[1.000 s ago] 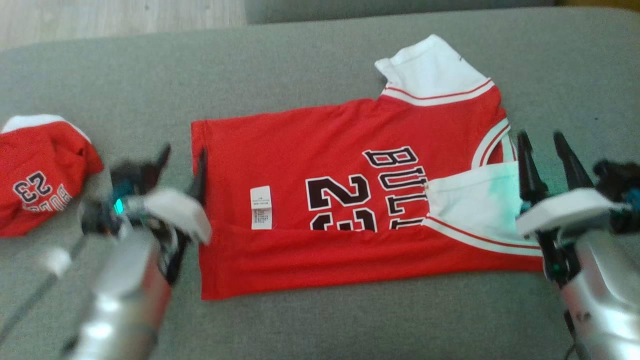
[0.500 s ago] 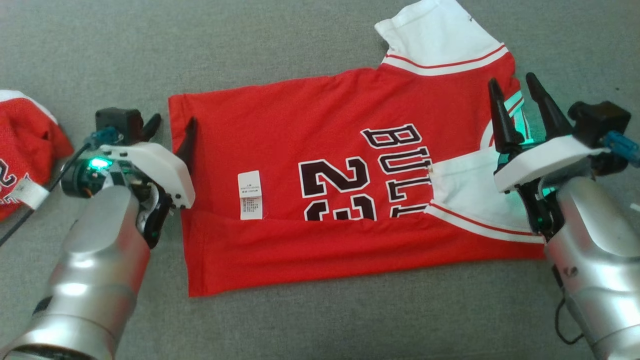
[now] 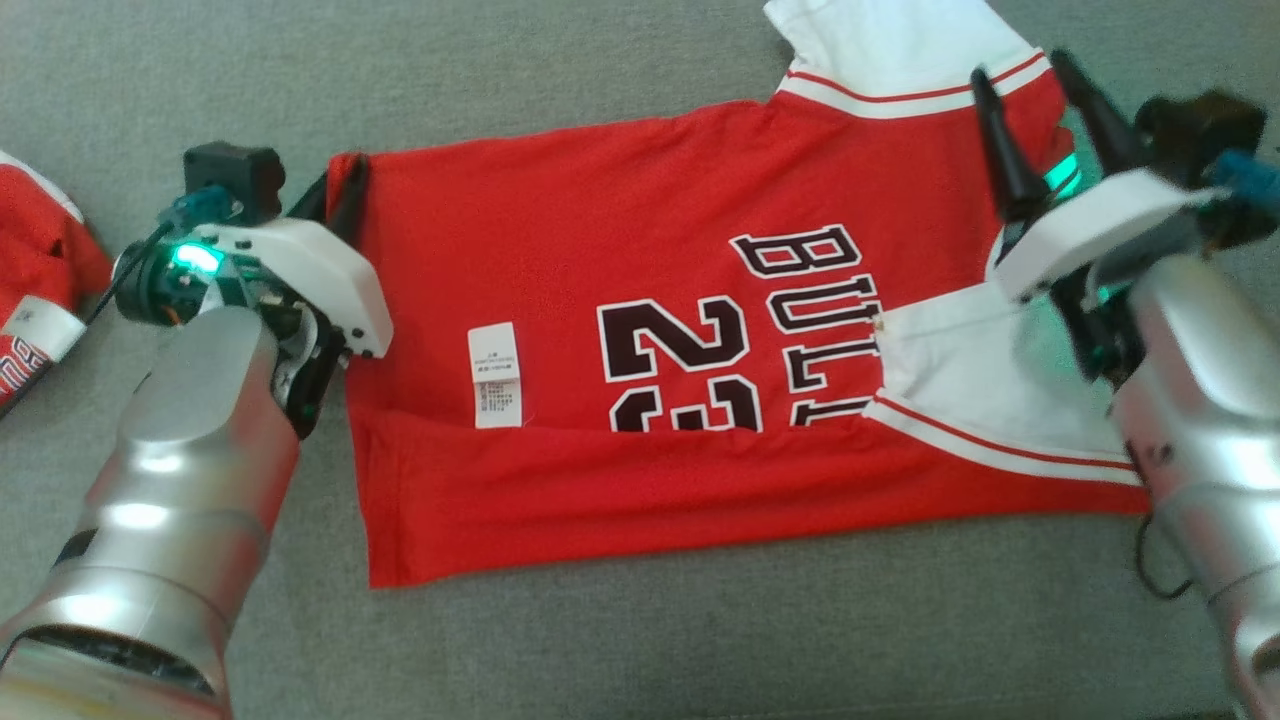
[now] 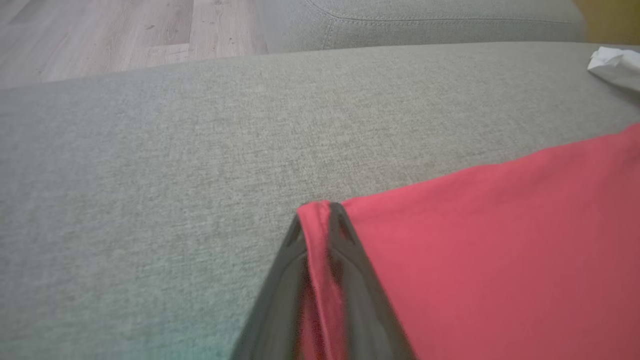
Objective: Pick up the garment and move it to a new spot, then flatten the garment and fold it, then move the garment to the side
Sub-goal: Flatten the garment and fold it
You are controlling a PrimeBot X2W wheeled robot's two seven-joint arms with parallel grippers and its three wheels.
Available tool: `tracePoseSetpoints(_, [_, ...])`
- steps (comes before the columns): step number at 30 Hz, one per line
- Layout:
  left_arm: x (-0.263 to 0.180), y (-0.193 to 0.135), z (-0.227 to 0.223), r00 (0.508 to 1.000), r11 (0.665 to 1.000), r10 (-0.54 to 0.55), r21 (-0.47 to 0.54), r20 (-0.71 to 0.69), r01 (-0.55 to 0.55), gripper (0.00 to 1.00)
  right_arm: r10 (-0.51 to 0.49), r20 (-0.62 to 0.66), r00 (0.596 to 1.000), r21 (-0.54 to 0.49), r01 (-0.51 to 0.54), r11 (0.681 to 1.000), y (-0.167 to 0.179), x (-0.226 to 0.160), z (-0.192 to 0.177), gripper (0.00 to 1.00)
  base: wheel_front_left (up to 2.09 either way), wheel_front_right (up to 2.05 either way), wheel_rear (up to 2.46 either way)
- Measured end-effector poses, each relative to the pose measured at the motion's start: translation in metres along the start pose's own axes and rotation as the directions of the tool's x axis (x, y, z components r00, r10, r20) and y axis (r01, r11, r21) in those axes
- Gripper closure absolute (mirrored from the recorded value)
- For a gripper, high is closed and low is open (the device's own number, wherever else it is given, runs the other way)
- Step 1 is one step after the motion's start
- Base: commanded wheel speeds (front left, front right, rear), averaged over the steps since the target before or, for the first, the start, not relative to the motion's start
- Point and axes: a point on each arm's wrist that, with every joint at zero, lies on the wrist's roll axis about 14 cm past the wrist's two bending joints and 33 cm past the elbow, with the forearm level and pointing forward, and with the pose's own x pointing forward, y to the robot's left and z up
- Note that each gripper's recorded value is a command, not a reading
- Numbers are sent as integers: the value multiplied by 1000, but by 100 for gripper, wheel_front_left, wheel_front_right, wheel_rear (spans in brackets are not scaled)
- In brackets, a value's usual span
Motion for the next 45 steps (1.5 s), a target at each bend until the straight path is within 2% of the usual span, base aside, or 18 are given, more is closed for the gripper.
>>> tracePoseSetpoints(8, [0,2,7,997,1000,-1,28,72,-1,100,-27,-106,994,-37,23,999,-19,30,-3,0,0,0,0])
tracePoseSetpoints(15, [-8,-8,25,983,999,-25,38,183,19,100,-31,-187,982,-72,18,997,-22,81,11,0,0,0,0])
tracePoseSetpoints(27, [-17,0,5,985,1000,-6,4,174,5,100,-29,-377,926,-50,11,999,-10,127,-30,0,0,0,0])
tracePoseSetpoints(28, [-17,1,4,985,1000,-4,0,172,4,100,-27,-382,924,-48,9,999,-9,128,-32,8,0,0,0])
tracePoseSetpoints(30, [-17,0,5,984,1000,-5,-7,178,6,100,-31,-390,920,-42,16,999,-10,129,-30,100,0,0,0])
tracePoseSetpoints(33, [-16,0,8,983,1000,-4,-9,182,6,100,-39,-337,941,-43,26,999,-14,129,-20,100,0,0,0])
tracePoseSetpoints(37, [-14,3,23,976,1000,0,-13,218,2,100,-54,-160,986,-38,48,998,-23,130,11,100,0,0,0])
tracePoseSetpoints(38, [-15,5,39,964,1000,8,-26,264,-1,100,-56,-75,996,-30,54,998,-24,128,28,100,0,0,0])
tracePoseSetpoints(42, [-22,10,75,930,999,30,2,366,-32,100,-70,35,997,17,70,997,-25,118,54,100,0,0,0])
tracePoseSetpoints(45, [-28,14,82,914,998,47,9,402,-55,100,-78,94,992,56,73,996,-25,108,72,100,0,0,0])
